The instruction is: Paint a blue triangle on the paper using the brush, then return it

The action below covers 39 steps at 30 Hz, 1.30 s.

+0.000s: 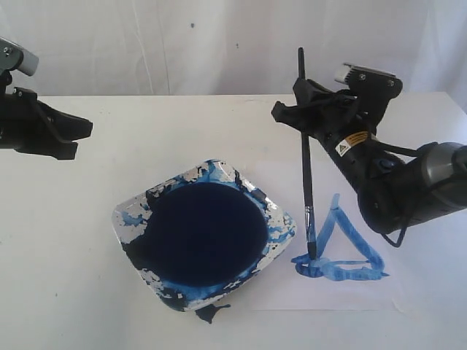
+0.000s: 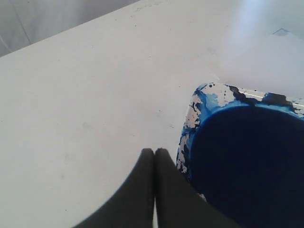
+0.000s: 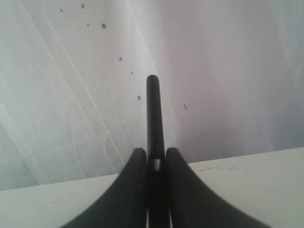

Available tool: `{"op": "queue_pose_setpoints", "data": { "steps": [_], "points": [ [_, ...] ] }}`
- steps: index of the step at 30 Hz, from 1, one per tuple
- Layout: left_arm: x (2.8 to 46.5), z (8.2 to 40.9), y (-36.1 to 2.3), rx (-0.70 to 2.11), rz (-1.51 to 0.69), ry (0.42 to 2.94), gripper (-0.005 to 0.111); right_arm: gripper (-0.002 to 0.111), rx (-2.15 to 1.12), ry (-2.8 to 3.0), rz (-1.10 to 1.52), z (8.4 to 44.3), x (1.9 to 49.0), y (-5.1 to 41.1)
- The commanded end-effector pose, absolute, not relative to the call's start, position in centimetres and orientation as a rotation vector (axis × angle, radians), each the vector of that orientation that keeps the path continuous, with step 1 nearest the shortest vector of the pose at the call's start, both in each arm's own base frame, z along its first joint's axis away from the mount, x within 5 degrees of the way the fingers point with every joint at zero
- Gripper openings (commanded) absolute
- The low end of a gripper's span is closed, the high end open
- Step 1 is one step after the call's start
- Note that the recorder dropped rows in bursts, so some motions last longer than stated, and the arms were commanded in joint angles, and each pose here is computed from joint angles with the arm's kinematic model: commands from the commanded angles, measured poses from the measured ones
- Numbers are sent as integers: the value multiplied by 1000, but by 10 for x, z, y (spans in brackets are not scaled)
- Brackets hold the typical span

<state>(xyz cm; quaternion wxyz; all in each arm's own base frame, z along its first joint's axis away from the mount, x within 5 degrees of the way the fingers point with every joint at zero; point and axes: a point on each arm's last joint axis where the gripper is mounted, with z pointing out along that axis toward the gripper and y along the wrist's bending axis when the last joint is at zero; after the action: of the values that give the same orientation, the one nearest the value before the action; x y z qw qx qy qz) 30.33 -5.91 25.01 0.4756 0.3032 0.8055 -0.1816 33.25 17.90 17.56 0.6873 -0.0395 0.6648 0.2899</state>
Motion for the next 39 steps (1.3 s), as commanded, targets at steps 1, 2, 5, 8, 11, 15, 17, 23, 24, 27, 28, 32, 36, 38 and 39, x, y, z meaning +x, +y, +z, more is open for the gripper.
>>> {"op": "queue_pose_setpoints", "data": {
  "steps": [1,2,5,8,11,15,17,23,24,27,28,32,36,38,39],
  "points": [
    [302,250,-58,739,-442,1973,0,0,-76,1458,666,182,333,180],
    [302,250,-58,737,-443,1973,0,0,-61,1440,684,184,333,180],
    [302,250,-58,737,-443,1973,0,0,-10,1414,749,187,333,180],
    [302,250,-58,737,-443,1973,0,0,20,1400,790,193,332,180],
    [302,250,-58,737,-443,1973,0,0,21,1370,798,204,330,179],
    [302,250,-58,737,-443,1973,0,0,34,1340,821,216,328,177],
    [302,250,-58,737,-443,1973,0,0,75,1333,876,220,327,177],
    [302,250,-58,737,-443,1973,0,0,204,1312,1048,227,330,179],
    [302,250,-58,737,-443,1973,0,0,217,1306,1067,229,331,179],
    [302,250,-58,737,-443,1973,0,0,271,1278,1131,235,335,180],
    [302,250,-58,737,-443,1973,0,0,295,1285,1138,236,337,181],
    [302,250,-58,737,-443,1973,0,0,416,1393,1132,228,347,182],
    [302,250,-58,737,-443,1973,0,0,501,1428,1144,211,356,184],
    [302,250,-58,737,-443,1973,0,0,543,1442,1134,199,361,186],
    [302,250,-58,737,-443,1973,0,0,567,1451,1125,192,363,187]
  ]
}}
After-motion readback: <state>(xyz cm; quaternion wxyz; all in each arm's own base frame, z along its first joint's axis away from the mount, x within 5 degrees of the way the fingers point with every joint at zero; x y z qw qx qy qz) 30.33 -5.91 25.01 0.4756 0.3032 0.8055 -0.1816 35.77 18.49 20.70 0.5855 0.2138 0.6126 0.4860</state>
